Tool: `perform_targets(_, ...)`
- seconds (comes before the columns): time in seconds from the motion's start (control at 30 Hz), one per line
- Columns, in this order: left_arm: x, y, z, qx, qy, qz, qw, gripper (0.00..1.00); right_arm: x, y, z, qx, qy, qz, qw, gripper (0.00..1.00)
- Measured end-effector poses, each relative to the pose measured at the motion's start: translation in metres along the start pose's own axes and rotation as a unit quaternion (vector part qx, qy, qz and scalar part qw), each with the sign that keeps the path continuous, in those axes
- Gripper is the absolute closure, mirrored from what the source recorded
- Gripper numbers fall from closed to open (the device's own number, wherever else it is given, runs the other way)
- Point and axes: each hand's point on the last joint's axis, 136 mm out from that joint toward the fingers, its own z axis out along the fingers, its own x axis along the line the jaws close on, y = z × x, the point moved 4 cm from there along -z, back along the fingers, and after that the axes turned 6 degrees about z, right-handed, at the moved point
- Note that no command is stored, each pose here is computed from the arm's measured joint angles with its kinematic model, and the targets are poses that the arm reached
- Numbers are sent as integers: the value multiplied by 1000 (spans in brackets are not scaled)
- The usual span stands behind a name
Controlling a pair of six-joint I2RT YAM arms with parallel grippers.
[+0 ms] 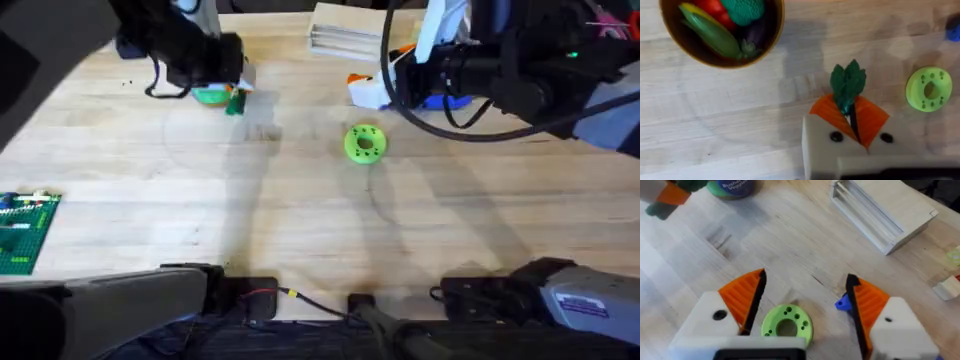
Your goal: Pick up the gripper from the table and insert it into the empty holder that is missing its gripper. Then pick up a screw, insert it into the mounting hole, and use the screwdriver to tighten it. Finally, clean up the table by picking up the vegetable and placing it into the bucket.
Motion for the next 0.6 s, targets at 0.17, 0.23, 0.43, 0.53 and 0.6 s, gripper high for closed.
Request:
perform_targets(0.17,6,23,-17,-44,8,-2,999,981,0,0,0,0,0,0,1000,7)
perform_targets(0.23,15,26,-20,-54,16,-12,998,981,0,0,0,0,0,0,1000,7)
perform_targets(0.43,51,37,-28,-97,43,-71,992,981,0,0,0,0,0,0,1000,9)
perform_targets(0.53,66,53,-35,-143,55,-92,984,981,0,0,0,0,0,0,1000,9)
perform_targets(0.6,71,64,-39,-173,60,-97,978,982,0,0,0,0,0,0,1000,7)
